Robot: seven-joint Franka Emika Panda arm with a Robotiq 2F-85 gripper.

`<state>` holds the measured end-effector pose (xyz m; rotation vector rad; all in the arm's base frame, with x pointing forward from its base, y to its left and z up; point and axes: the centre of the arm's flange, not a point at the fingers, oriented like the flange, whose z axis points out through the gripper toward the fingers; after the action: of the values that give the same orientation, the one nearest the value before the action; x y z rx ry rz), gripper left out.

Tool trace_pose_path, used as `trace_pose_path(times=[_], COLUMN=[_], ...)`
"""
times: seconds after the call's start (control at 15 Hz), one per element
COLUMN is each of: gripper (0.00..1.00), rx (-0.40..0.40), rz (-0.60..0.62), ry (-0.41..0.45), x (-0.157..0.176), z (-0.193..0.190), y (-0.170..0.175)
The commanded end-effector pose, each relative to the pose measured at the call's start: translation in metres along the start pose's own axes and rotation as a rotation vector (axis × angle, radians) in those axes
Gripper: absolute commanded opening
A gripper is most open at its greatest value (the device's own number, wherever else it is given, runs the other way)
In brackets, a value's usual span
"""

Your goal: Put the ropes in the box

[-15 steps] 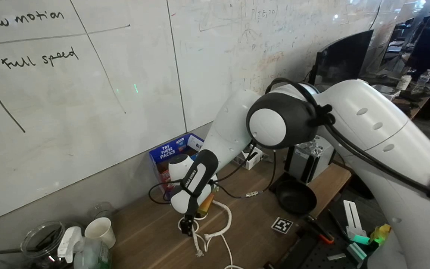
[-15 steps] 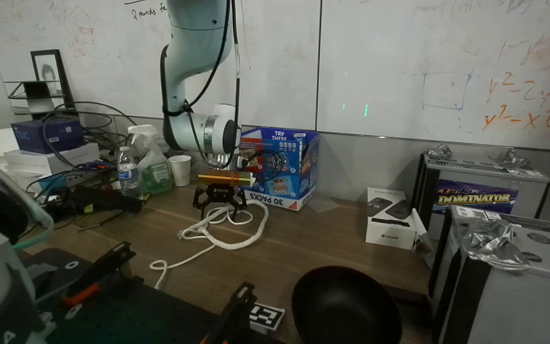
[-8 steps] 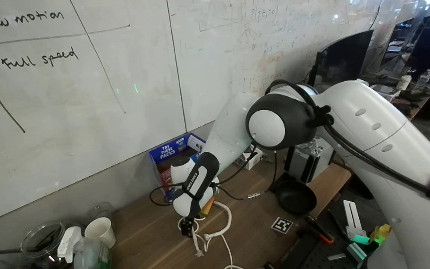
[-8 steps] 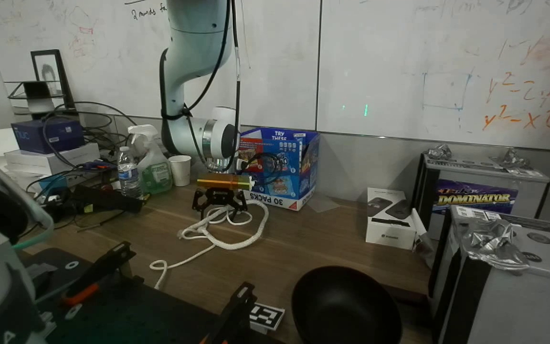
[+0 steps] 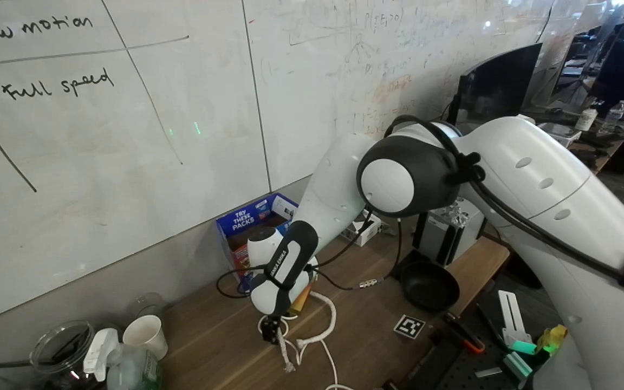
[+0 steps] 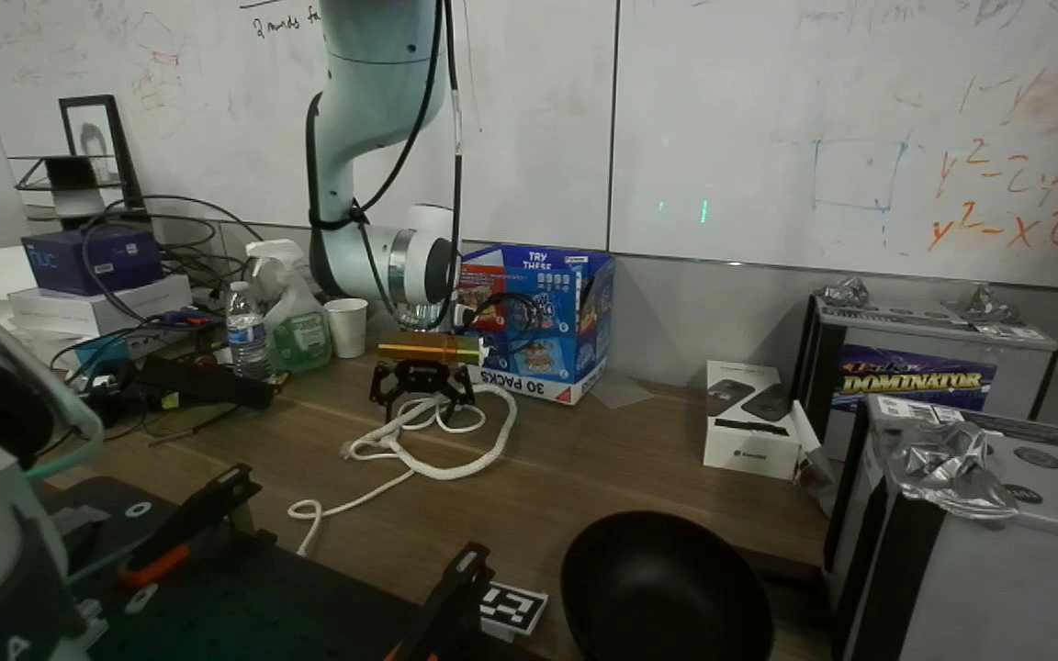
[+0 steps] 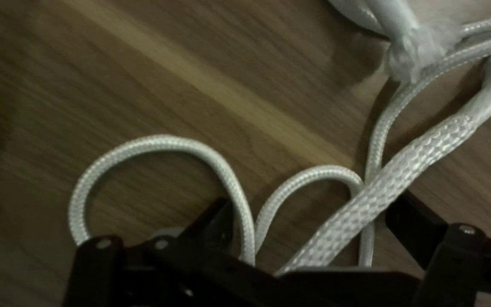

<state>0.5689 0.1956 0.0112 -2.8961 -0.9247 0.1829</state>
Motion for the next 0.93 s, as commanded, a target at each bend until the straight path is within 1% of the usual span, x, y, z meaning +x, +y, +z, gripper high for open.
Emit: trace_pose_path(times=[0.0, 0.2, 0.87], gripper=[1.0, 1.0, 1.0], rx=[-0.012, -0.022, -0.129], rz=[-0.012, -0.019, -0.066], ry=[0.028, 0.044, 0.086], x=[-0.003, -0.002, 0.001], z=[-0.006, -0.009, -0.01], y=[-0.007, -0.01, -0.025])
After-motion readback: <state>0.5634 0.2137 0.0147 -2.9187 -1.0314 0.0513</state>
